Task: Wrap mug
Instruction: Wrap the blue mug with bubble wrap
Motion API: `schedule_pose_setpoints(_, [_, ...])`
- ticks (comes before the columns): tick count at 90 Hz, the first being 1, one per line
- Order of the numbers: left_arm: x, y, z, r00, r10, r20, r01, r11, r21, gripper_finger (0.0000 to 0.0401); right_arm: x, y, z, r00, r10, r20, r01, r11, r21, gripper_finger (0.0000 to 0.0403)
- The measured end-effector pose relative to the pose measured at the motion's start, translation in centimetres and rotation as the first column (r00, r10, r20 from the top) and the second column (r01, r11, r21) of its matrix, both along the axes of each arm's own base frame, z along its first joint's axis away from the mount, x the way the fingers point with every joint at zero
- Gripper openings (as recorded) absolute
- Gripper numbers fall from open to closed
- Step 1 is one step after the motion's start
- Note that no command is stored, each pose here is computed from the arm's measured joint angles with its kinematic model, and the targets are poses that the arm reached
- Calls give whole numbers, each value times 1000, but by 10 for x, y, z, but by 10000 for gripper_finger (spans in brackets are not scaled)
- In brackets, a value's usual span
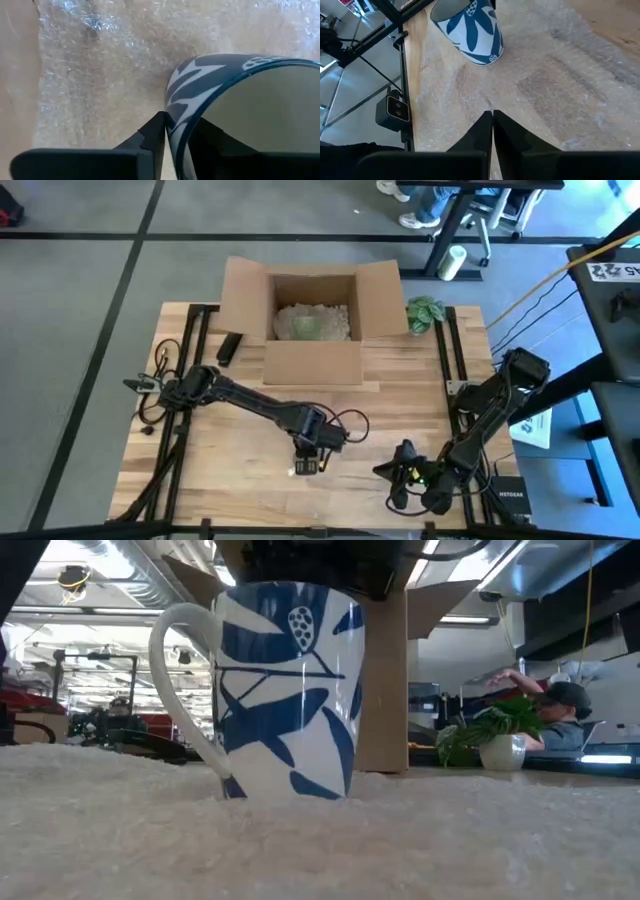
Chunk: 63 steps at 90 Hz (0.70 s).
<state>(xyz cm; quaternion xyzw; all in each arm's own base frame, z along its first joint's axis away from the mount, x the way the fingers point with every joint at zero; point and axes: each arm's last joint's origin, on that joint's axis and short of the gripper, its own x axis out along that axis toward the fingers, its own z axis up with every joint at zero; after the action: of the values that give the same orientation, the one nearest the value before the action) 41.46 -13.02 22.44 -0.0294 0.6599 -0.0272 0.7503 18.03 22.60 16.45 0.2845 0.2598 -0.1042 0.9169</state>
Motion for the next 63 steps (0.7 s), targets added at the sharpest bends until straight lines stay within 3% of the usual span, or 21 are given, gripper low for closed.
schedule_pose_setpoints(22, [2, -1, 35, 998, -39, 56, 39, 999, 4, 60, 0, 0, 0, 1000, 1, 0, -1, 1000, -3, 0])
schedule_pose_setpoints(51, [-16, 11, 51, 997, -36, -66, 49, 978, 204, 61, 0, 0, 0, 1000, 0, -3, 0, 1000, -8, 0])
schedule_pose_setpoints(63, [-27, 7, 70, 999, -26, 29, 15, 942, 335, 61, 0, -1, -1, 1000, -5, -6, 5, 1000, -3, 0])
